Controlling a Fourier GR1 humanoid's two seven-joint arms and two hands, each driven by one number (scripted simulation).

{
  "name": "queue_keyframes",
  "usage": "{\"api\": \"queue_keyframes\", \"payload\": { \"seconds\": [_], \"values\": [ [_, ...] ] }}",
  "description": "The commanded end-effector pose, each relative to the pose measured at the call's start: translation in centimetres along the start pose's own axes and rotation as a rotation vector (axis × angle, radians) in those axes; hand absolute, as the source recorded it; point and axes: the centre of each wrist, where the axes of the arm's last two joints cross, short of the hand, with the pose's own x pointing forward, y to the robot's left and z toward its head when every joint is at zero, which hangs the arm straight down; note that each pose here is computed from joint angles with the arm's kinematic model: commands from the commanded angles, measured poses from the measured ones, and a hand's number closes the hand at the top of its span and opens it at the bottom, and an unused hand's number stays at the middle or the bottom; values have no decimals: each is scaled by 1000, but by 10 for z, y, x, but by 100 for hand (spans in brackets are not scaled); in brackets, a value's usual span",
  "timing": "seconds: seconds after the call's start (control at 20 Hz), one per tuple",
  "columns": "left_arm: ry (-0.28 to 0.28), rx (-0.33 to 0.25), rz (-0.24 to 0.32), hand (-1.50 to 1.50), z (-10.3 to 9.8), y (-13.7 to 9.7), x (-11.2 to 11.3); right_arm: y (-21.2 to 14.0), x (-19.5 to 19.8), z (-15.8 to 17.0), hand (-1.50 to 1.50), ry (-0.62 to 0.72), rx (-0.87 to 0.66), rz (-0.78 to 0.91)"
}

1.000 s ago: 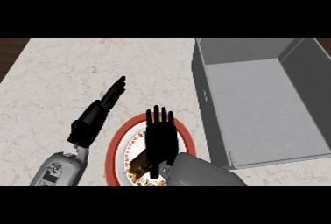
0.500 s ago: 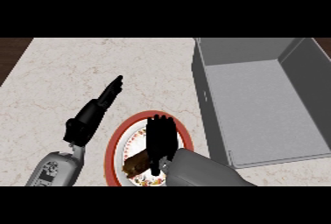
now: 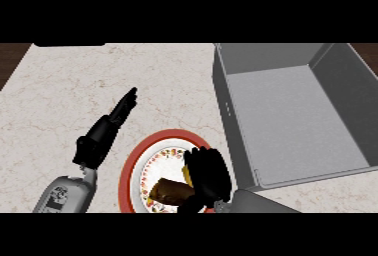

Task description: Pick the lemon from the plate and place it in the cardboard box

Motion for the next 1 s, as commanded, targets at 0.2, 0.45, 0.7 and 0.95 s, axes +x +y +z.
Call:
{"api": "queue_keyframes", "payload": {
  "seconds": [0.2, 0.45, 0.7, 0.95],
  "values": [
    [12, 5, 1, 0, 14, 0, -10, -16, -88, 87, 150, -152, -165, 80],
    [0, -3, 4, 0, 8, 3, -6, -60, -106, 131, 150, -173, -320, 40],
    [6, 6, -14, 0, 9, 6, 0, -113, -87, 191, 150, -247, -354, -24],
    [-8, -2, 0, 0, 0, 4, 6, -143, -81, 216, 150, -299, -472, -140]
  ]
}}
